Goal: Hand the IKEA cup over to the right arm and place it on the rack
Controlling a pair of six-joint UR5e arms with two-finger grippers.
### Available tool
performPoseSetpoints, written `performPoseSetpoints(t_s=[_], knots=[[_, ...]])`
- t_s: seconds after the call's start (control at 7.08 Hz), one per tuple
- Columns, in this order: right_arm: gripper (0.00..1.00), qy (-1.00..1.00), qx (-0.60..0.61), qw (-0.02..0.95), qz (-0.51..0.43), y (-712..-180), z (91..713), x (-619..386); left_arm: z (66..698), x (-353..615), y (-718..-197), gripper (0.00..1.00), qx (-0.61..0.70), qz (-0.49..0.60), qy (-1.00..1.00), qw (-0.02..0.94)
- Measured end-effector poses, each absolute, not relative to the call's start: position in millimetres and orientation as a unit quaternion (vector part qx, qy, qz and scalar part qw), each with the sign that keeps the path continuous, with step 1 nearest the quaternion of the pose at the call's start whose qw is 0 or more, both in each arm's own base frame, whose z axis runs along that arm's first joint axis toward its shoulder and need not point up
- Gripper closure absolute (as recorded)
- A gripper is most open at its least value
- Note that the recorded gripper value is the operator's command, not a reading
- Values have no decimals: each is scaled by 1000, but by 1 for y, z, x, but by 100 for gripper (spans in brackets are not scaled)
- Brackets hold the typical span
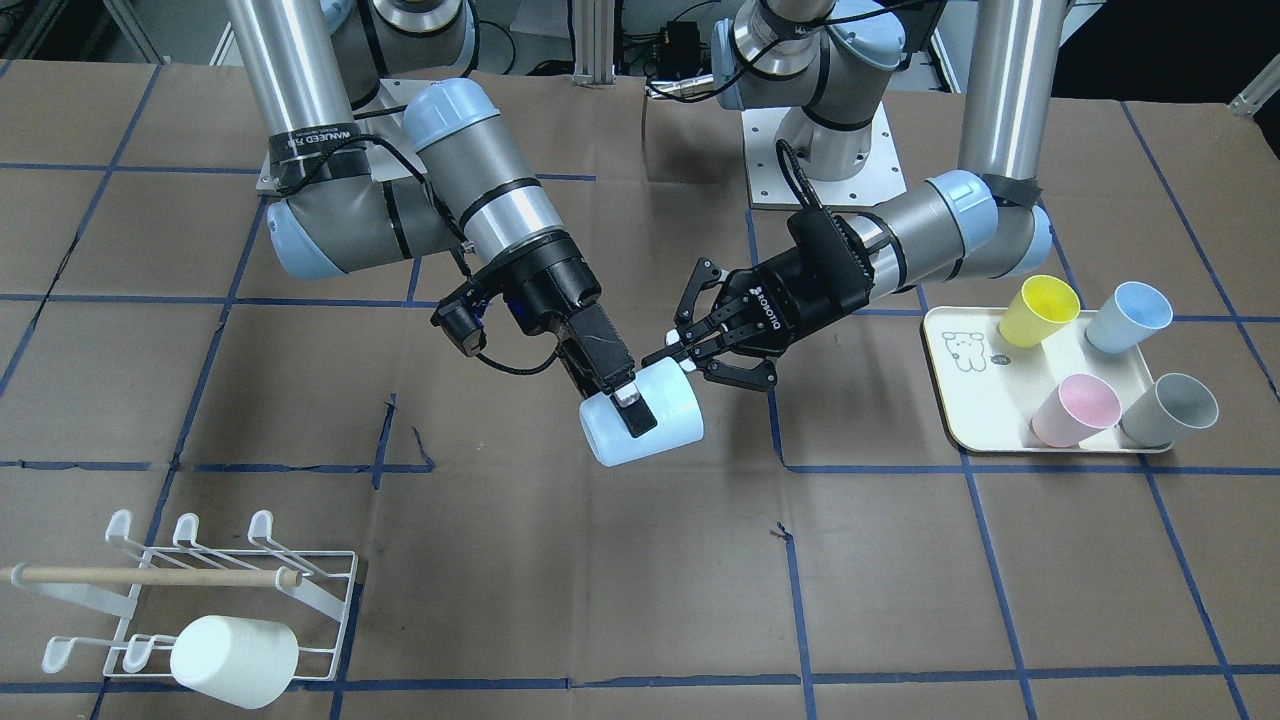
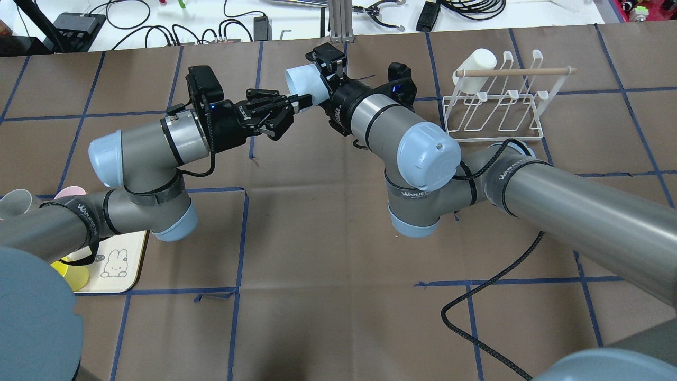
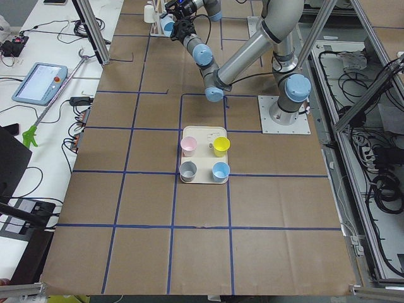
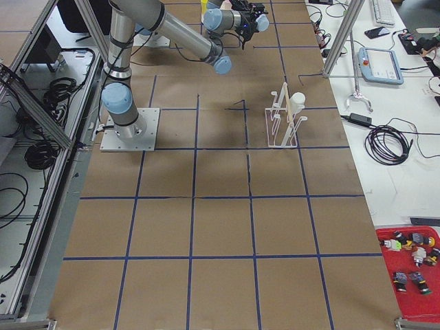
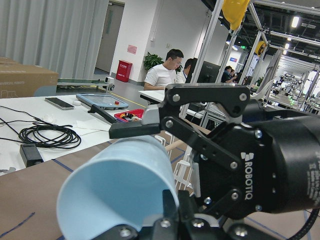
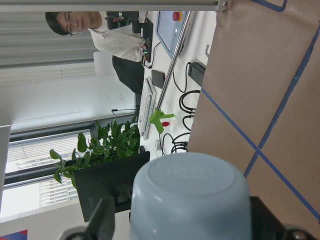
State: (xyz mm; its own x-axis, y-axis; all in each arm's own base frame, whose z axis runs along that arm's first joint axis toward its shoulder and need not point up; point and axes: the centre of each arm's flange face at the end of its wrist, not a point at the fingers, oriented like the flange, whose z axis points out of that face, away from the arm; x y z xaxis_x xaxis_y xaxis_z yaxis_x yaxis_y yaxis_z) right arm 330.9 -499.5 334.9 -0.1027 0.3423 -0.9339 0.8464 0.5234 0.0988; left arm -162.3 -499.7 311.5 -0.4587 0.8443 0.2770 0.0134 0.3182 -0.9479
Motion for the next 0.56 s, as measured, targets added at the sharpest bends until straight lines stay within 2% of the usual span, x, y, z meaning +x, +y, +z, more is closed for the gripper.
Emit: performPoseSetpoints(t_s=[0.28,0.42,0.56], knots=[[46,703,422,519,-244,-500,335,331,312,-162,-500,88,-309,496,-695,419],[53,703,421,519,-244,-500,335,331,312,-162,-499,80,-309,496,-695,419],[54,704,420,519,-243,-500,335,331,312,-162,-499,67,-309,496,-695,419]])
